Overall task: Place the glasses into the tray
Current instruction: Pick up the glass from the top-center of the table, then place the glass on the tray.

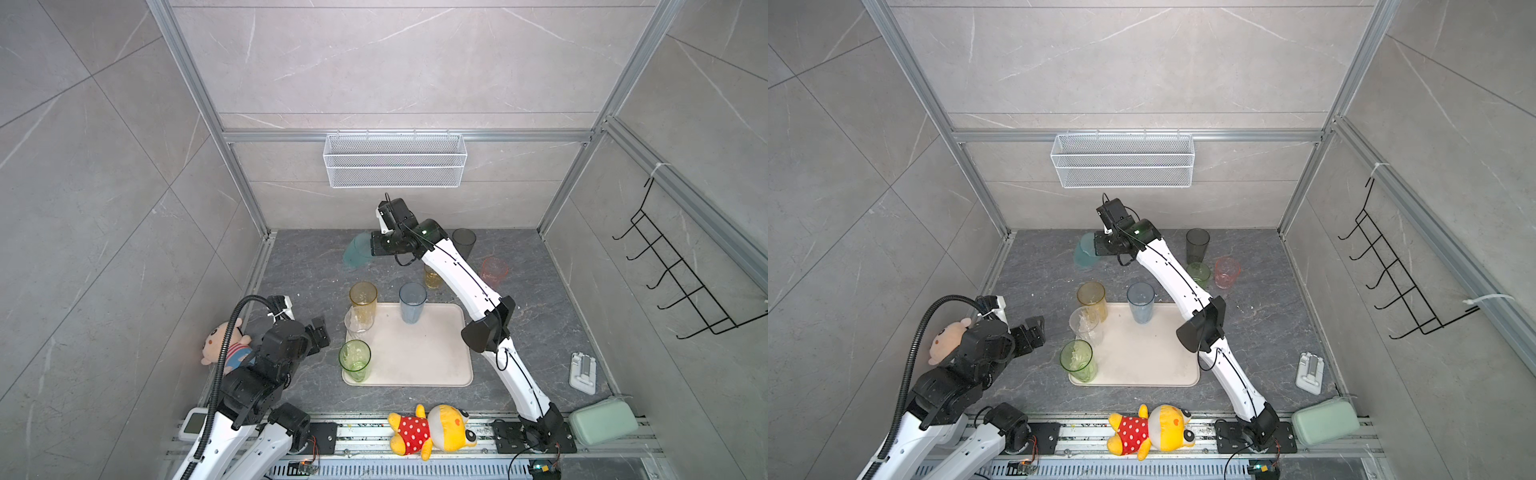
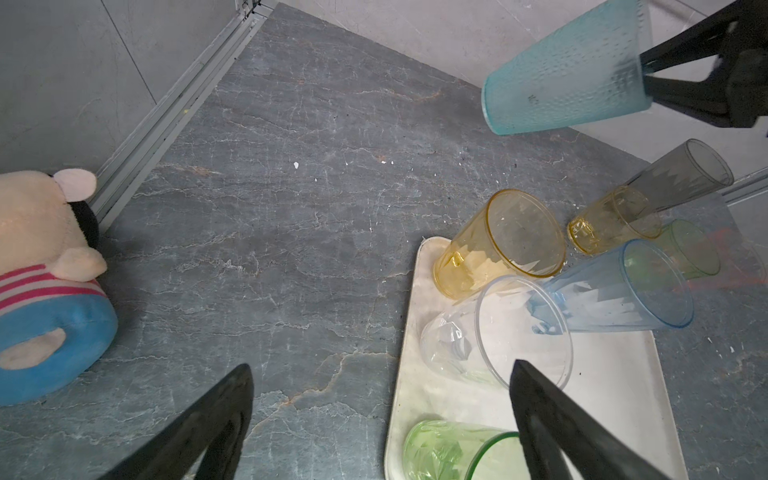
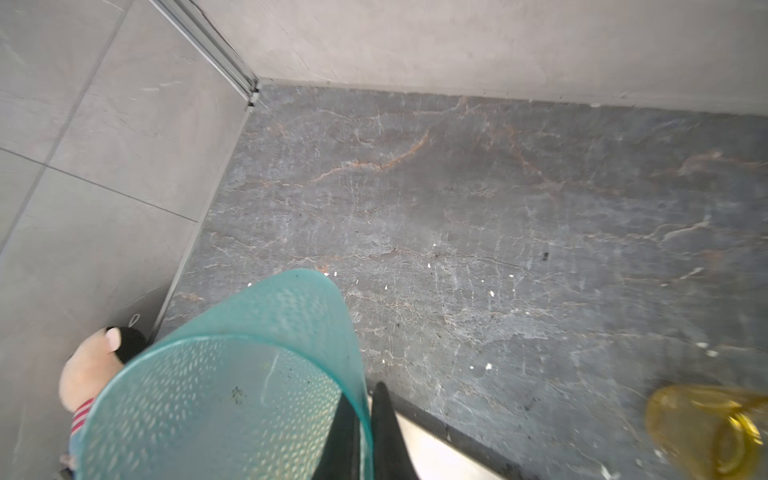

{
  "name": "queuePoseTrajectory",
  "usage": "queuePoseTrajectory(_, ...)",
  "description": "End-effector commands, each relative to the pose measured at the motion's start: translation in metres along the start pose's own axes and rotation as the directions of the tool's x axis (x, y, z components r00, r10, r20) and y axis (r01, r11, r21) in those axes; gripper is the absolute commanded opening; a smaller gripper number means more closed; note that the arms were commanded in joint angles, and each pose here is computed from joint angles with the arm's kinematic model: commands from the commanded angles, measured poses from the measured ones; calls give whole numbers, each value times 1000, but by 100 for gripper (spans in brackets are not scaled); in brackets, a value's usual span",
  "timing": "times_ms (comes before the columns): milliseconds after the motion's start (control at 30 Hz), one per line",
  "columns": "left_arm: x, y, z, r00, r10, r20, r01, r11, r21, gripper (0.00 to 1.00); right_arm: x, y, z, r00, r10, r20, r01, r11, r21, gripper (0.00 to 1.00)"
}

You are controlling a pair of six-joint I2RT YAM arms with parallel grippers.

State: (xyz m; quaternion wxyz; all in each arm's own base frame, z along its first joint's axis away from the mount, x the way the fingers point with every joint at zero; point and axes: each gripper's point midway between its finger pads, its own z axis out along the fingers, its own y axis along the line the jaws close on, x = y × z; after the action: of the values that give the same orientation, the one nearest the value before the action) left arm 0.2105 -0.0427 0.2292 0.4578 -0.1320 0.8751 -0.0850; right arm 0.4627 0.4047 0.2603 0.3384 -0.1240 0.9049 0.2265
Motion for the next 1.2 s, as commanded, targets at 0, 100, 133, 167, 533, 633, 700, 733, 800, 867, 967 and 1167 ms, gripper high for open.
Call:
queuePoseTrajectory(0,-13,-11,2,999,-6,35,5,1000,31,96,-15,4,-47,999,-37,37,37,999,3,0)
queuePoseTrajectory(100,-13,-15,6,999,-11,32,9,999,46,96,-17,4,-65,998,-52,42,52,999,7,0)
queuePoseTrajectory(133,-13,-18,7,999,-14,30,13,998,59,96,-17,3,-70,997,-59,41,59,998,12,0)
queuePoseTrajectory(167,-12,-20,8,1000,-16,27,14,997,70,96,-17,2,-75,997,-64,42,64,998,16,0)
queuePoseTrajectory(533,-4,-24,13,999,-35,8,34,995,96,96,-6,-23,-123,995,-99,18,96,990,107,0)
queuePoseTrajectory(633,-3,-25,14,999,-32,3,32,995,96,96,-6,-31,-138,995,-95,34,91,989,114,0)
queuePoseTrajectory(700,-3,-26,16,1000,-30,0,30,995,94,96,-6,-37,-148,995,-89,48,83,990,117,0)
queuePoseTrajectory(733,-3,-26,17,1000,-28,-1,28,995,93,96,-6,-40,-153,995,-86,53,79,990,118,0)
queuePoseTrajectory(800,-4,-27,18,1000,-26,-1,26,995,93,96,-6,-47,-164,995,-79,65,71,990,121,0)
queuePoseTrajectory(867,-5,-28,20,1000,-22,-1,22,996,92,96,-5,-54,-173,995,-75,68,66,990,127,0)
queuePoseTrajectory(967,-6,-31,22,1000,-20,-1,20,996,92,96,-1,-63,-186,995,-75,67,65,988,138,0)
queuePoseTrajectory(1167,-9,-37,29,1000,-10,-8,10,996,90,96,11,-74,-210,995,-83,49,75,985,155,0)
